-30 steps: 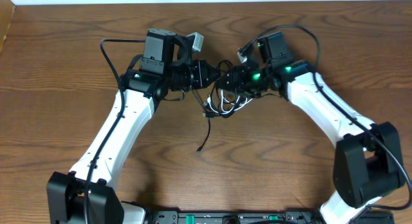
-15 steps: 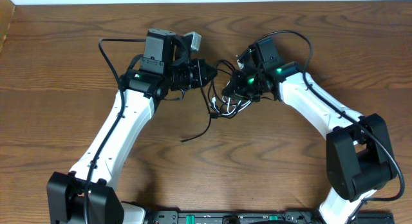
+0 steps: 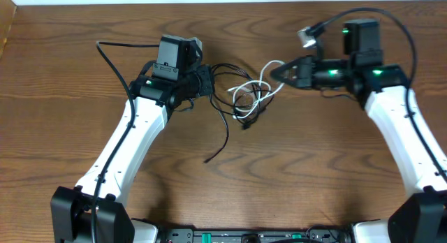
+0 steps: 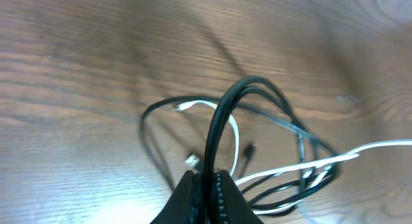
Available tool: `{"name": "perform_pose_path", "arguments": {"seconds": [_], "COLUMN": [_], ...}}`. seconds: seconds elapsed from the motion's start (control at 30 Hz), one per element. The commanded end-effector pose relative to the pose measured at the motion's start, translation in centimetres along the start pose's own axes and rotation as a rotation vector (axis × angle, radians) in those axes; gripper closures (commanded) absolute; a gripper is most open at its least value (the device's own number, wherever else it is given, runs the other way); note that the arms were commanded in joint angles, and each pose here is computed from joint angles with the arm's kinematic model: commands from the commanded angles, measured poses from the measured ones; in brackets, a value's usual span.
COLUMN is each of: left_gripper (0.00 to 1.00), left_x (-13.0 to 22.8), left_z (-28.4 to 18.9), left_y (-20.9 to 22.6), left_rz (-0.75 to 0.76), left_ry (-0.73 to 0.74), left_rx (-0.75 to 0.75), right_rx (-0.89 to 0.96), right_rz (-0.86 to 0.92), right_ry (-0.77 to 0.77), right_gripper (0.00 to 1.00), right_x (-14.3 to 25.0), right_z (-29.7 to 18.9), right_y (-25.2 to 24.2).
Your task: Untangle cables
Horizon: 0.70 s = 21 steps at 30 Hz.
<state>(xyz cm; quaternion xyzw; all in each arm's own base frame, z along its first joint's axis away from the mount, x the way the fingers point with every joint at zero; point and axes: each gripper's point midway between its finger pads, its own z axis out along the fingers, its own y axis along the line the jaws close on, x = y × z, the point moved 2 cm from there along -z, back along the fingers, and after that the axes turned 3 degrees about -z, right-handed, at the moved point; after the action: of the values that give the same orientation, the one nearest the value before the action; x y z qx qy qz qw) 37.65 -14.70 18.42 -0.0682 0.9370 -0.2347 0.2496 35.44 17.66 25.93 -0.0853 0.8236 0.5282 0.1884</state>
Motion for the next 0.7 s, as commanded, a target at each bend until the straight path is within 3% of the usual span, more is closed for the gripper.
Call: {"name": "perform_pose_path", "arguments": {"seconds": [0.0,0.2,0.37,0.67], "left_gripper": [0.93,0.93,0.93,0.92], "left_x": [-0.3,-1.0,-2.4,-3.3], "left_z": [-0.1,-0.3,-1.0,-3.0], "left_y": [0.6,1.6,4.1,10.2], "left_rz": [0.039,0.044,0.011,-0.057], "left_ry": [-0.014,-0.032,-0.069,-0.068], "left_rx": [-0.036,-0.060,-0.115,-0.230], "right_rx": [0.154,0.766,1.070,1.177], "right_rz": [0.057,0.308,0.439,0.534], "right_ry": [-0.093,-0.184,-0.216,-0.278], "right_gripper": [0.99,0.99,0.99,0.99], "right_x": [-1.2,0.8,3.1,4.4], "right_z": [-3.4,-11.1,-17.2,-22.3], "right_y": [-3.3,-13.5,-17.2,-19.2]}}
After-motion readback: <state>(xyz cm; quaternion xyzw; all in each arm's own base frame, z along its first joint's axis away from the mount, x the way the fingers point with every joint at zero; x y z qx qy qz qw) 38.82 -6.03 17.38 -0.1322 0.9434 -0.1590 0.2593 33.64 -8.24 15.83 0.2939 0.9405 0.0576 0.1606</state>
